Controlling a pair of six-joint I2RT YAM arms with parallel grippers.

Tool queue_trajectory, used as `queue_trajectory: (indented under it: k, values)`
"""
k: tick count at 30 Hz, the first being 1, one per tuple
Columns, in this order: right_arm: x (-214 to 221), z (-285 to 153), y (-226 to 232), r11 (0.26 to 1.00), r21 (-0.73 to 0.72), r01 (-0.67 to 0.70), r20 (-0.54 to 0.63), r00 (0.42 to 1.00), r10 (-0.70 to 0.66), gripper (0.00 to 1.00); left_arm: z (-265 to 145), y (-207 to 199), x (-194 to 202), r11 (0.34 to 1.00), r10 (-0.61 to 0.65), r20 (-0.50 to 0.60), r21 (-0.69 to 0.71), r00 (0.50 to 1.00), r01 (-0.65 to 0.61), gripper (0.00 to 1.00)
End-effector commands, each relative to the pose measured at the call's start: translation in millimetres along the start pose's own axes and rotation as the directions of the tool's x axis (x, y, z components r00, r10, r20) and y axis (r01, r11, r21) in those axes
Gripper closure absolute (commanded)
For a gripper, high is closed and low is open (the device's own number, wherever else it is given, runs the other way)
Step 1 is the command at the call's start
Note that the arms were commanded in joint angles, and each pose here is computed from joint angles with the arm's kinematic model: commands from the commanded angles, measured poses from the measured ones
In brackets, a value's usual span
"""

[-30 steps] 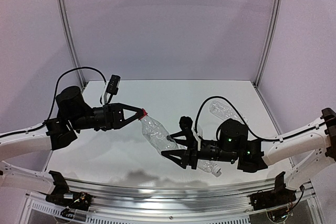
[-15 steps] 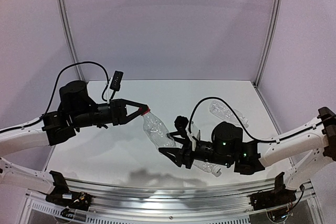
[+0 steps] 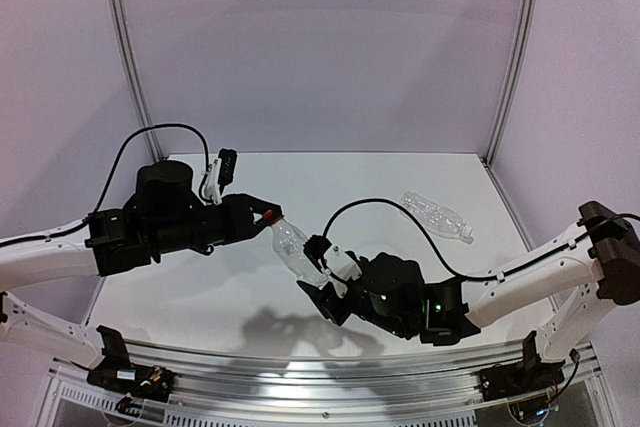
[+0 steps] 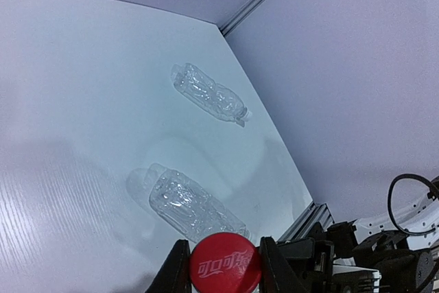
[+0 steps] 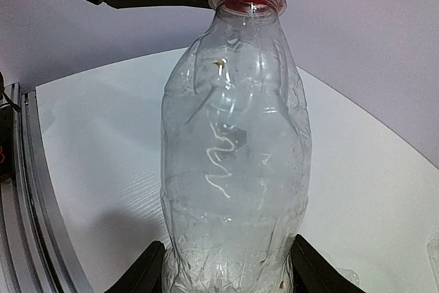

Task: Unscrew the bottle caps

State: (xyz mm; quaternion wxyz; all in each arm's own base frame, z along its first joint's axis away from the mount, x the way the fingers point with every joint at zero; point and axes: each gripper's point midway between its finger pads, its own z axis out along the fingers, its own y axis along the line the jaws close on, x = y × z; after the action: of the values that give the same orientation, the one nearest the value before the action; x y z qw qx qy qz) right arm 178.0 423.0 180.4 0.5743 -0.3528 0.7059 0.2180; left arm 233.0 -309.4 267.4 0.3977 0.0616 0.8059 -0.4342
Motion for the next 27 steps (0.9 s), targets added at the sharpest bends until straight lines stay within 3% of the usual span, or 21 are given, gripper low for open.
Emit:
queue_trajectory:
  k: [1,4,7,11,17,22,27]
  values:
    - [0.7,-0.5,-32.1,0.988,0.154,-0.028,-0.005,1.000,0.029,1.00,-2.1,21.6,3.6,0.995,0.011,-0.002,-0.103,1.000,-0.011,0.66]
    - [0.5,0.7,-18.5,0.997,0.074,-0.022,-0.005,1.000,0.022,1.00,-9.4,5.6,-4.0,0.997,0.078,0.040,-0.012,0.996,-0.077,0.20]
    - [-0.5,0.8,-4.8,1.000,-0.008,-0.023,-0.001,1.000,0.023,1.00,-24.8,-1.9,-12.4,0.985,0.168,0.080,0.015,0.983,-0.170,0.03]
    - [-6.2,-5.0,9.5,0.994,-0.106,-0.034,0.017,0.999,0.036,1.00,-49.0,-10.2,-21.9,0.967,0.239,0.143,0.056,0.960,-0.249,0.01]
    - [-32.4,-47.2,57.1,0.886,-0.463,-0.016,0.129,0.988,0.086,1.00,-79.9,-33.0,-21.5,0.911,0.253,0.217,0.276,0.943,-0.308,0.01]
    - [-39.6,-65.1,69.8,0.828,-0.560,0.003,0.157,0.982,0.103,1.00,-95.0,-57.9,-13.4,0.827,0.287,0.230,0.431,0.930,-0.362,0.02]
    - [-39.1,-65.7,72.6,0.819,-0.574,0.004,0.152,0.983,0.102,1.00,-91.3,-71.9,-4.7,0.779,0.296,0.208,0.512,0.932,-0.361,0.13]
